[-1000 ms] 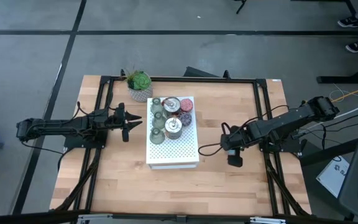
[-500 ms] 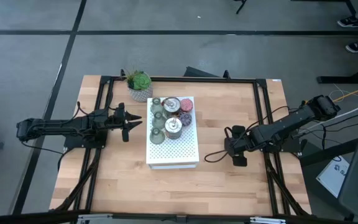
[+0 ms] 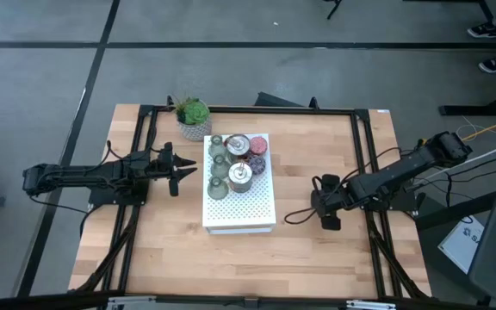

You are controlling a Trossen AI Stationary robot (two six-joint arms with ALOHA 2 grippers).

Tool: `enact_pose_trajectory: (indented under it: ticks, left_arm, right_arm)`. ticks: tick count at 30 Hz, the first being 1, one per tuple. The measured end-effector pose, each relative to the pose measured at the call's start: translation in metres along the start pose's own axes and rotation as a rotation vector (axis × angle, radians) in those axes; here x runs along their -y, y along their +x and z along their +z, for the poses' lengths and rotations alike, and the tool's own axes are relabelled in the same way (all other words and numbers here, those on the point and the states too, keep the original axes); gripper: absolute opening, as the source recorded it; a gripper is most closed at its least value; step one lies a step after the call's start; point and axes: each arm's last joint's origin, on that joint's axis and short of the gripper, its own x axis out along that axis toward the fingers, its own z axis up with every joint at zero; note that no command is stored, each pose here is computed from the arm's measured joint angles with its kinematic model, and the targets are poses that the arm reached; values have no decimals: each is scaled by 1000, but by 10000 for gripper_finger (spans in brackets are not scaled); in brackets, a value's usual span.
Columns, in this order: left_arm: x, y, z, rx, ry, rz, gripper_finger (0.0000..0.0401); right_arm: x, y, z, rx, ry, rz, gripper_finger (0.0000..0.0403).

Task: Pick & Place candle stick holders
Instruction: Align the blue patterned scented candle with the other black patterned scented candle on the shelf

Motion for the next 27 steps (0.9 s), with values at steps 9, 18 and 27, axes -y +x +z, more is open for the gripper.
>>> enact_pose_trajectory:
  ticks: [9, 18, 27]
  left_arm:
    - [0, 0, 0, 0, 0, 0, 107]
    - [0, 0, 0, 0, 0, 0, 107]
    - [0, 0, 0, 0, 0, 0, 107]
  right_arm:
    - [2, 10, -7, 5, 30, 2, 384]
    - [1, 12, -6, 30, 59, 22, 305]
    - [-1, 12, -4, 39, 81, 66, 289]
